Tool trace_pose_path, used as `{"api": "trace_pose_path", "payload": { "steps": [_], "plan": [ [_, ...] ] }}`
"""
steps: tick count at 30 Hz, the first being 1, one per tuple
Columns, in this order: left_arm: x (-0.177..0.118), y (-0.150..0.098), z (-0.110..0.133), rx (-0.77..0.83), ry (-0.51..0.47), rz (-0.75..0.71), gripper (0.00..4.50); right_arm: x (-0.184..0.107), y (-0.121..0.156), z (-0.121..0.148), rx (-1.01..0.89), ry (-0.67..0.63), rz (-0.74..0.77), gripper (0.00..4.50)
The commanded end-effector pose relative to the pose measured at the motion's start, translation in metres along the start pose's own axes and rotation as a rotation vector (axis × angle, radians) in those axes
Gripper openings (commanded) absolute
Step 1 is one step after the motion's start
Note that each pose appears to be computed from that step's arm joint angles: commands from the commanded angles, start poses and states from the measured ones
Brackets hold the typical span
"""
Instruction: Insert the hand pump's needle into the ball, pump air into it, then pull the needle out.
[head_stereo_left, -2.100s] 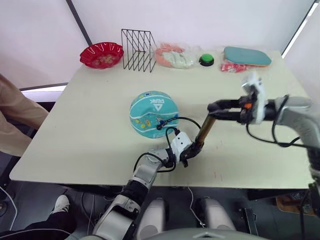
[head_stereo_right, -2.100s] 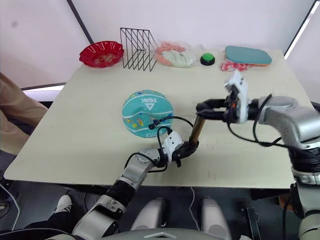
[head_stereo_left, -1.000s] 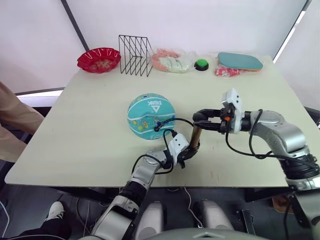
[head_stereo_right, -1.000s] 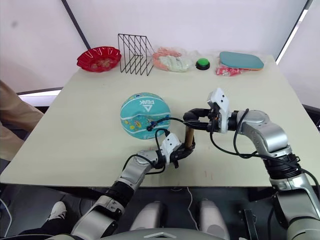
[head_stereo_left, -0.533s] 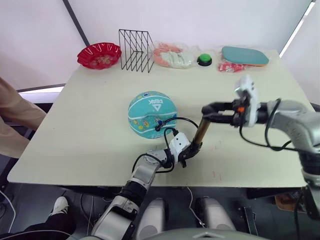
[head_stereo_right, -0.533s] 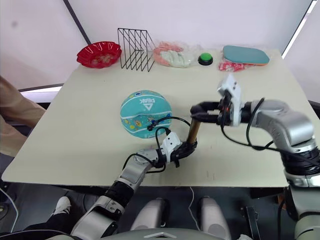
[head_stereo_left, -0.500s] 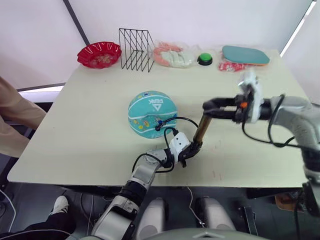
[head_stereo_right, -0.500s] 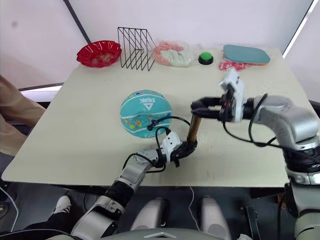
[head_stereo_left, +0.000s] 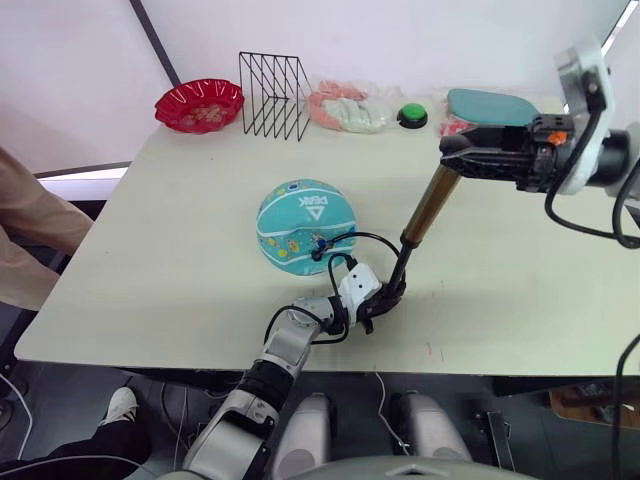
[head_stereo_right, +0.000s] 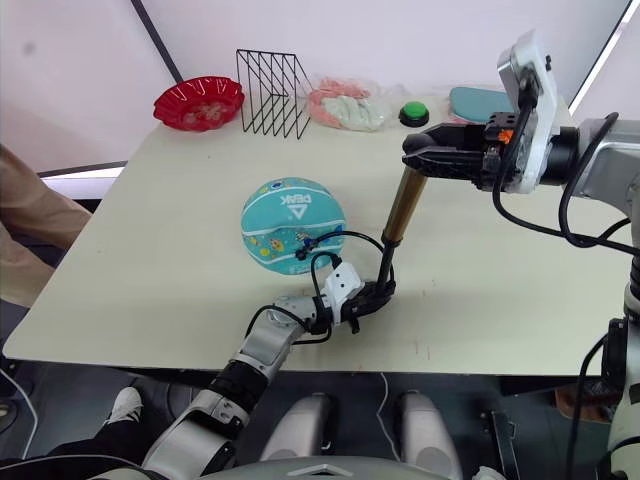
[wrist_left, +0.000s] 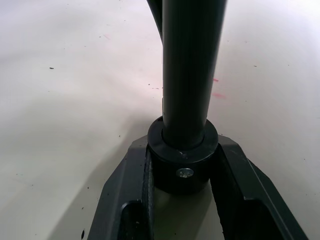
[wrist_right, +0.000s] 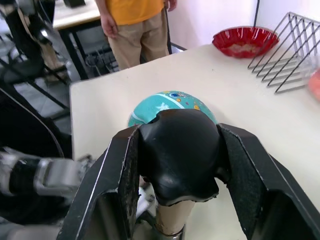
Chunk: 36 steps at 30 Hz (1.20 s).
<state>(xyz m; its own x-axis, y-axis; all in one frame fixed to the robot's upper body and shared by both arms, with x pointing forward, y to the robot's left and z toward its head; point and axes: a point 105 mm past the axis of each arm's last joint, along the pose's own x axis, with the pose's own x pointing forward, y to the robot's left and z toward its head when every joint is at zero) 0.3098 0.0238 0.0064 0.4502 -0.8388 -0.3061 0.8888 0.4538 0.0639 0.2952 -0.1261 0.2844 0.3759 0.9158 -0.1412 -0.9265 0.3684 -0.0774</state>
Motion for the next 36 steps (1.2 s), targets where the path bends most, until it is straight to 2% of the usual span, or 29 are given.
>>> {"api": "trace_pose_path", "payload": {
  "steps": [1,5,8,11,14,18,20,22,32,36],
  "plan": [
    [-0.011,-0.004,-0.045,-0.092,0.150,0.019,1.04,0.016,-0.003,-0.061,0.064,0.174,-0.011,1.85],
    [-0.009,-0.004,-0.044,-0.091,0.148,0.021,1.04,0.036,0.002,-0.121,0.164,0.249,0.026,1.85],
    [-0.009,-0.004,-0.043,-0.089,0.147,0.024,1.04,0.049,0.007,-0.147,0.205,0.267,0.043,1.85],
    [-0.009,-0.004,-0.043,-0.088,0.145,0.029,1.04,0.069,0.028,-0.187,0.284,0.308,0.104,1.85],
    [-0.009,-0.004,-0.042,-0.084,0.145,0.031,1.04,0.072,0.039,-0.198,0.257,0.329,0.149,1.83],
    [-0.010,-0.003,-0.042,-0.087,0.146,0.037,1.04,0.068,0.022,-0.149,0.171,0.193,0.123,1.83],
    [-0.010,-0.003,-0.042,-0.091,0.145,0.037,1.04,0.049,0.006,-0.100,0.086,0.116,0.088,1.83],
    [-0.010,-0.003,-0.042,-0.091,0.145,0.036,1.04,0.033,0.003,-0.067,0.034,0.073,0.083,1.83],
    [-0.009,-0.005,-0.043,-0.095,0.148,0.018,1.04,-0.013,0.000,0.033,-0.041,-0.077,0.059,1.83],
    [-0.009,-0.005,-0.043,-0.094,0.149,0.015,1.04,-0.019,-0.006,0.041,-0.015,-0.072,0.029,1.83]
  ]
}}
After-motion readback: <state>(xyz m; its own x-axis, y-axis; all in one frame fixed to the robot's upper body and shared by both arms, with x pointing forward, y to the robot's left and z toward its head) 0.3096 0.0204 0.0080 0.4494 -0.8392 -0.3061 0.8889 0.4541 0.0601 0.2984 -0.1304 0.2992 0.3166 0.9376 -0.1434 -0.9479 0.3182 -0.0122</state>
